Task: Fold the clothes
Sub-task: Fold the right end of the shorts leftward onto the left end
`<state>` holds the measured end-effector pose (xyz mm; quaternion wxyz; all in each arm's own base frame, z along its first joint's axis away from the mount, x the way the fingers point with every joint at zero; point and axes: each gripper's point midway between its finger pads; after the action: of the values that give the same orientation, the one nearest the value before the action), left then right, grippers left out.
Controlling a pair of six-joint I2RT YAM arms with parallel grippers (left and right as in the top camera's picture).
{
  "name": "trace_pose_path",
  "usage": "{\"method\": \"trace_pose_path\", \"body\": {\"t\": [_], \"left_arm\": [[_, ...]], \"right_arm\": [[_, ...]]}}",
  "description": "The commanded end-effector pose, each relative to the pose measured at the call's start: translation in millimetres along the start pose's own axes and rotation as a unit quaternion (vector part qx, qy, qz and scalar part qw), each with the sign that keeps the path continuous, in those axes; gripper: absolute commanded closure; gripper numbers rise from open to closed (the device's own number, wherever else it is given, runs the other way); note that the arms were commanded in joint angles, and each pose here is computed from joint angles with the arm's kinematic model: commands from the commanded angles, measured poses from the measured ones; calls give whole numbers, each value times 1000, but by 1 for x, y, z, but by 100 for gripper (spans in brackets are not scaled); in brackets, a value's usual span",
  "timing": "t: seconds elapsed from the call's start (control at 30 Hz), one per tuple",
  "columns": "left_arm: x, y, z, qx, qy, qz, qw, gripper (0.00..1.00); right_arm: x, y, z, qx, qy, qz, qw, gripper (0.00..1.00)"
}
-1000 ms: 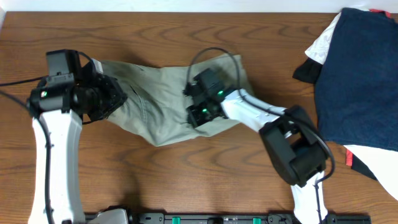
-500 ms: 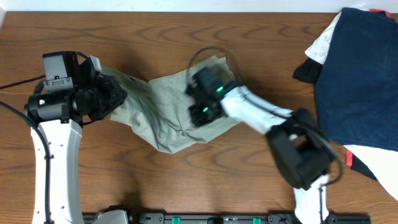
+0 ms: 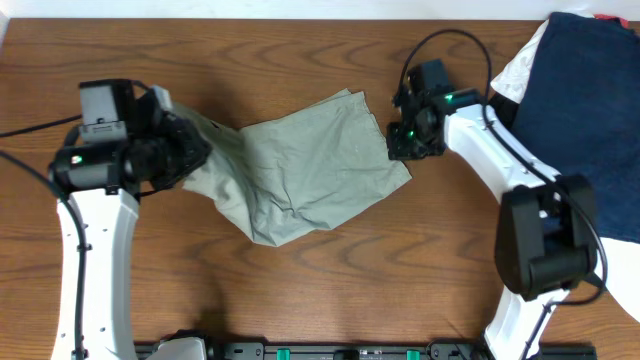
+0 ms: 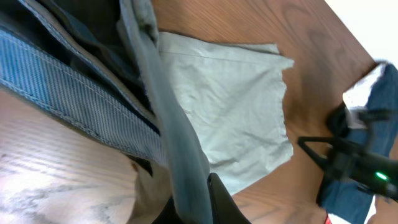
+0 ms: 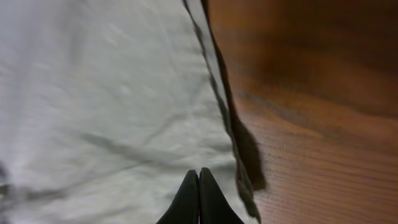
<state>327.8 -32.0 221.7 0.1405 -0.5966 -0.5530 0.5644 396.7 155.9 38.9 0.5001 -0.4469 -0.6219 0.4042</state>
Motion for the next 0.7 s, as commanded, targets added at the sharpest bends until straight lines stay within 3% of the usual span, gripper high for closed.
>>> {"method": "trace_pose_path", "body": {"t": [0.0, 0.3, 0.67], "left_arm": [[-22, 5, 3, 6, 13, 22, 1000, 94], [-97, 36, 24, 19, 105, 89, 990, 94], [-139, 120, 57, 80, 111, 112, 984, 94]], "right_arm": [[-10, 30, 23, 41, -8, 13, 999, 99], [0, 63, 55, 106, 6, -6, 994, 99], [17, 65, 73, 132, -1, 0, 991, 99]]}}
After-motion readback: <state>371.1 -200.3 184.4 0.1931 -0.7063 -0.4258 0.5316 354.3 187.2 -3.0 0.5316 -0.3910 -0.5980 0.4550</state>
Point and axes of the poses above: each gripper's point midway between its finger pads, its own y axis out along the fingers, its own x axis along the line the jaws close on, z = x × y, and after that the axes turned 2 degrees about y, right-handed
